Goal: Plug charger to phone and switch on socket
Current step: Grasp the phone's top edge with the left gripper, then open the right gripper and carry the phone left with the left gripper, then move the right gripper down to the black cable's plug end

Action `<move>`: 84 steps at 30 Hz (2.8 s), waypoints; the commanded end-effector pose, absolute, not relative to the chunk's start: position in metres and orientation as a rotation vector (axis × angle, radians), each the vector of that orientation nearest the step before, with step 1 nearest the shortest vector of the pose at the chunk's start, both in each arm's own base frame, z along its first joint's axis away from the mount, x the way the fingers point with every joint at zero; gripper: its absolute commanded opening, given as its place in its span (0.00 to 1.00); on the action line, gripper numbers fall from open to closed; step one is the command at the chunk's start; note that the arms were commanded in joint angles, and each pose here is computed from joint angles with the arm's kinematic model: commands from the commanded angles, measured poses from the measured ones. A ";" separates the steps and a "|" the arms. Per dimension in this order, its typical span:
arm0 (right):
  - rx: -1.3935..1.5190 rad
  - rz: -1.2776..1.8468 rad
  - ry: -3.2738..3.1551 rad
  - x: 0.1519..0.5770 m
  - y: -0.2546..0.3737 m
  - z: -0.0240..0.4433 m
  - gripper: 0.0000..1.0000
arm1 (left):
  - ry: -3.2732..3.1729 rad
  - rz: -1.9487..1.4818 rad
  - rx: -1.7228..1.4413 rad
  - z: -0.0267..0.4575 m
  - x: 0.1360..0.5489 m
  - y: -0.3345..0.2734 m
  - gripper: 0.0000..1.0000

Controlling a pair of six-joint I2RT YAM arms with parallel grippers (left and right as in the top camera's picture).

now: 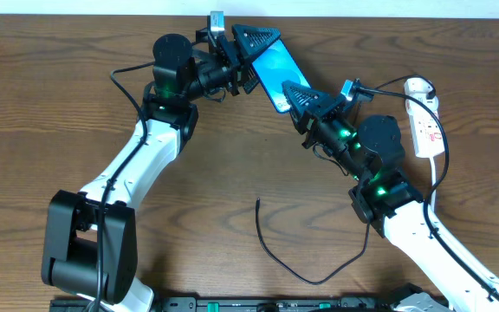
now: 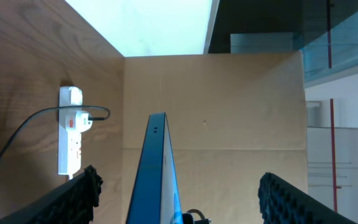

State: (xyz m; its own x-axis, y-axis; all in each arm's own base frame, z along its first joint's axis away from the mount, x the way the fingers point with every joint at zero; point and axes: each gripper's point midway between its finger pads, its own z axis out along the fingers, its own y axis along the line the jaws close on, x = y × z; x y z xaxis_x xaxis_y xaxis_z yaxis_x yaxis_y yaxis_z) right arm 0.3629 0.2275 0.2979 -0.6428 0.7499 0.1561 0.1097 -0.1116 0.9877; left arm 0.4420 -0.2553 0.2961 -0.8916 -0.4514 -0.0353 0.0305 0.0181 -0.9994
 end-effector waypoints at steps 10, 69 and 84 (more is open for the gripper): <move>0.919 1.843 1.682 0.357 0.237 0.309 0.01 | 1.923 -1.936 -0.375 0.314 0.438 -0.255 0.79; 0.818 1.733 1.695 0.363 0.228 0.306 0.99 | 1.887 -1.884 -0.442 0.313 0.463 -0.174 0.07; 0.259 1.478 1.798 0.363 0.242 0.327 0.99 | 1.889 -1.857 -0.430 0.311 0.455 -0.061 0.07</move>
